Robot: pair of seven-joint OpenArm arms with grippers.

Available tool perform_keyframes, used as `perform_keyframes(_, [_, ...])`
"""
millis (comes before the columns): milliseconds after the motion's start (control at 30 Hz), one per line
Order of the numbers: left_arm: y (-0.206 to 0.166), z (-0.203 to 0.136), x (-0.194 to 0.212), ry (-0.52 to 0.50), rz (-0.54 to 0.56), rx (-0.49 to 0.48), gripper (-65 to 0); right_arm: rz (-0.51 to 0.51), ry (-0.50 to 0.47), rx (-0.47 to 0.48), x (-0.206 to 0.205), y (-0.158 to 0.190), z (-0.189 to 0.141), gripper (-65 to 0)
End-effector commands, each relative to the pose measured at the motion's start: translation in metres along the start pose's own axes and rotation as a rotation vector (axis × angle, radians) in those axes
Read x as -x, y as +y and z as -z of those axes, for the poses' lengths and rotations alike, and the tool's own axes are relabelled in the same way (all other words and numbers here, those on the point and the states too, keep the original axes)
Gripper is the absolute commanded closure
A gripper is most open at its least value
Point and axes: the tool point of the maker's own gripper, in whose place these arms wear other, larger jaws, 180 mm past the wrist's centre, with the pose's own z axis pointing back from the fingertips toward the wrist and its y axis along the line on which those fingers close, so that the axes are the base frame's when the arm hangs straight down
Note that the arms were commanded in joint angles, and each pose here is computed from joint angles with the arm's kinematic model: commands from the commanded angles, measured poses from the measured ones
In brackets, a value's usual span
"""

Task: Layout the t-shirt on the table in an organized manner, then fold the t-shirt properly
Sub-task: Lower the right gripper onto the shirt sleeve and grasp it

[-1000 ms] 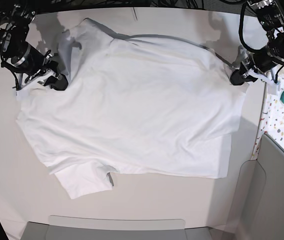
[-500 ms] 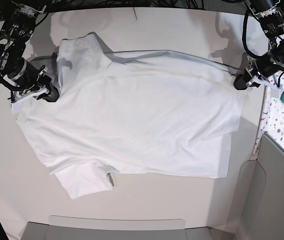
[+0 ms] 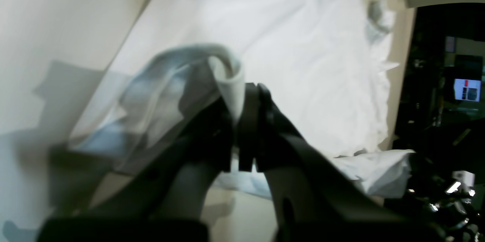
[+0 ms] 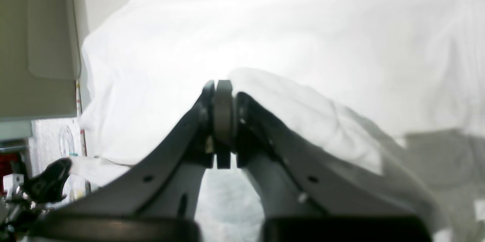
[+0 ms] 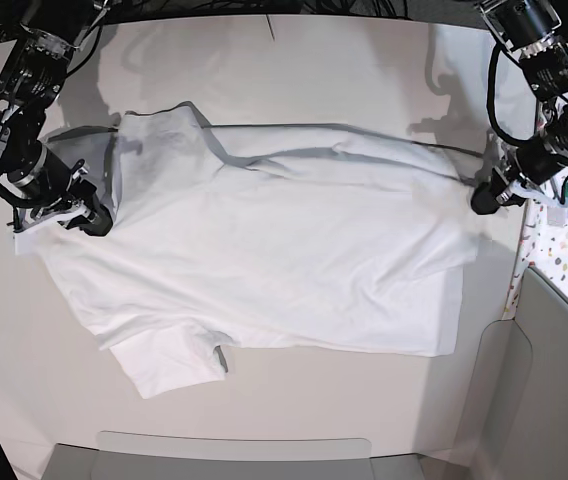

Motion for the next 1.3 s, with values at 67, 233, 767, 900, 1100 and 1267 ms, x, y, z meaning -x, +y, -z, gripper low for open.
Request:
perform_keyframes(67, [0.008, -0.005, -0.008, -0.014, 0.047, -0.065, 0.0, 0.007, -0.017, 0.024, -0.011, -0.008, 0.005, 0.0])
perform_keyframes(233, [0.014, -0.003, -0.022, -0.062, 0.083, -0.121, 0.0, 0.019, -0.001, 0.062, -0.008, -0.019, 0.01, 0.0])
perform_keyframes(767, [0.025, 0.0, -0.016, -0.05, 0.098, -0.186, -21.8, 0.0, -0.003, 0.125, -0.004, -0.031, 0.018, -25.4])
perform_keyframes(900, [0.024, 0.0, -0.016, -0.049, 0.096, -0.182, -25.2, 0.002, -0.02, 0.094, -0.011, -0.022, 0.019, -30.7])
perform_keyframes(1100, [0.026, -0.001, -0.015, -0.047, 0.094, -0.186, -24.8, 0.044, -0.07, -0.073, -0.031, 0.012, 0.017, -30.9])
perform_keyframes(1267, [0.031, -0.003, -0.008, -0.034, 0.089, -0.197, -23.4, 0.069, -0.08, -0.161, -0.038, 0.031, 0.017, -31.0])
